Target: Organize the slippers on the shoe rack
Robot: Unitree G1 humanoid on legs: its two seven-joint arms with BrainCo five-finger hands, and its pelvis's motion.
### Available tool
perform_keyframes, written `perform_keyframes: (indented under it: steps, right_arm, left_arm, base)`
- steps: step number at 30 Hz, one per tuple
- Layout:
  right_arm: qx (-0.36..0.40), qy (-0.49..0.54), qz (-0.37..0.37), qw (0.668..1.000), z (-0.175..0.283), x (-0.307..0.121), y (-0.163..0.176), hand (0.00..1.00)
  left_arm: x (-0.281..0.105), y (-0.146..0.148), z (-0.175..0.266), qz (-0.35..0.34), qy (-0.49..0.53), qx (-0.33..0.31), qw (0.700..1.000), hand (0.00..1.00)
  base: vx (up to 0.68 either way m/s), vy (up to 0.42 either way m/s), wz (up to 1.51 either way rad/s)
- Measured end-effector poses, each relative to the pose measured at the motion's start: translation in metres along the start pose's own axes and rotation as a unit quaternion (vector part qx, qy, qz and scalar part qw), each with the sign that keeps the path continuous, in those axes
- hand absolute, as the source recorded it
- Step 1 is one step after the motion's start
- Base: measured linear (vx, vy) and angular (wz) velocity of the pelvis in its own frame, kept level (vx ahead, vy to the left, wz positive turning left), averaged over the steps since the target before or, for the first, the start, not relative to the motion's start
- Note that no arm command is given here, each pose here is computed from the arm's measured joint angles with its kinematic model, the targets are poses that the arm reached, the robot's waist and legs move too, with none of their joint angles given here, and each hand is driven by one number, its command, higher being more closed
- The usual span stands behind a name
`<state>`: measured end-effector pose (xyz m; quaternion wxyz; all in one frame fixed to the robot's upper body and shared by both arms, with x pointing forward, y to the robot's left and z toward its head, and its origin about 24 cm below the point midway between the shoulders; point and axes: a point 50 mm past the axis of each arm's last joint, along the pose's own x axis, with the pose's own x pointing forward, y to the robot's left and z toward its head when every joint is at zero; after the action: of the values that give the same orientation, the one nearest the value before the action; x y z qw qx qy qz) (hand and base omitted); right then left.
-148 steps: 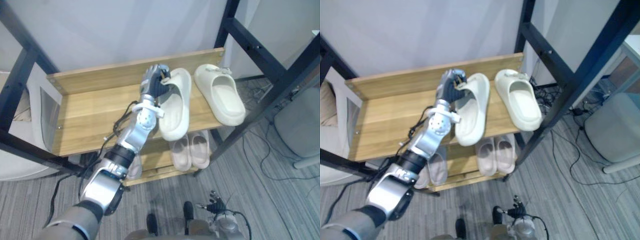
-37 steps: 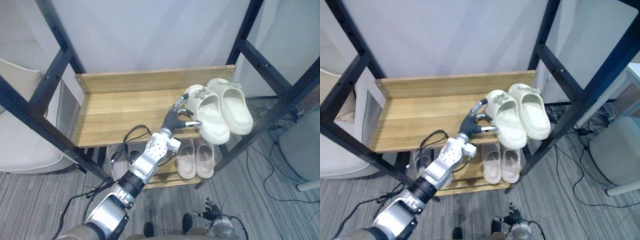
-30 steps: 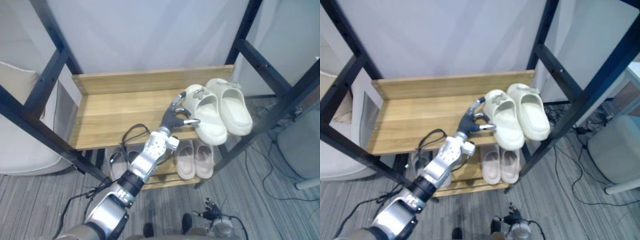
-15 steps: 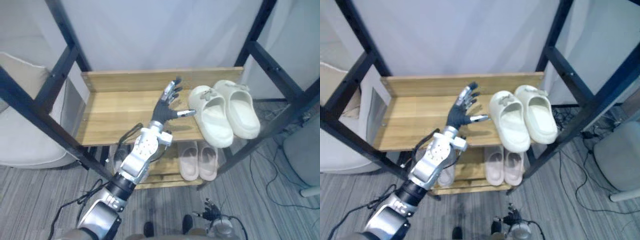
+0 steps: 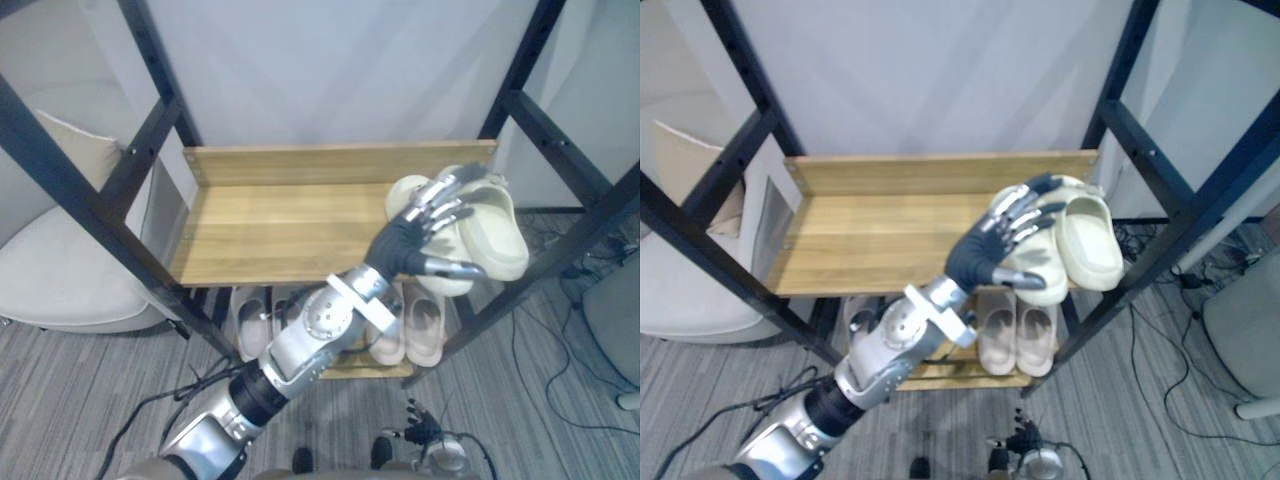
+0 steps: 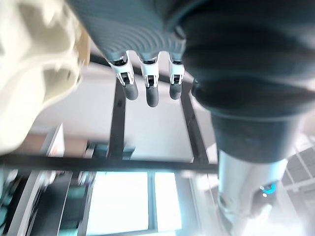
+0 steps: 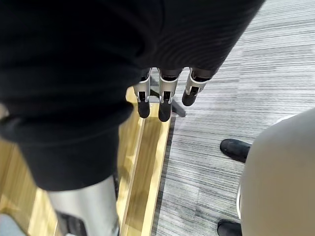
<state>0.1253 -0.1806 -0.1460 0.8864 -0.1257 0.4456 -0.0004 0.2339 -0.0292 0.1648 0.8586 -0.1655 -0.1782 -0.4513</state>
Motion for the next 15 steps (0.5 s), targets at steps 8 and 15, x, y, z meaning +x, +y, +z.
perform_keyframes:
  steps: [8, 15]
  right_arm:
    - [-0.004, 0.001, -0.001, 1.0, -0.002, -0.001, -0.002, 0.0]
    - [-0.007, 0.001, -0.002, 1.0, -0.002, -0.001, -0.003, 0.0]
  left_arm:
    - [-0.009, -0.013, -0.04, -0.037, 0.091, -0.014, 0.995, 0.0]
    - [-0.033, -0.017, -0.08, -0.043, 0.185, -0.027, 0.981, 0.0]
  base:
    - [0.0, -0.005, 0.01]
    - [-0.05, -0.013, -0.03]
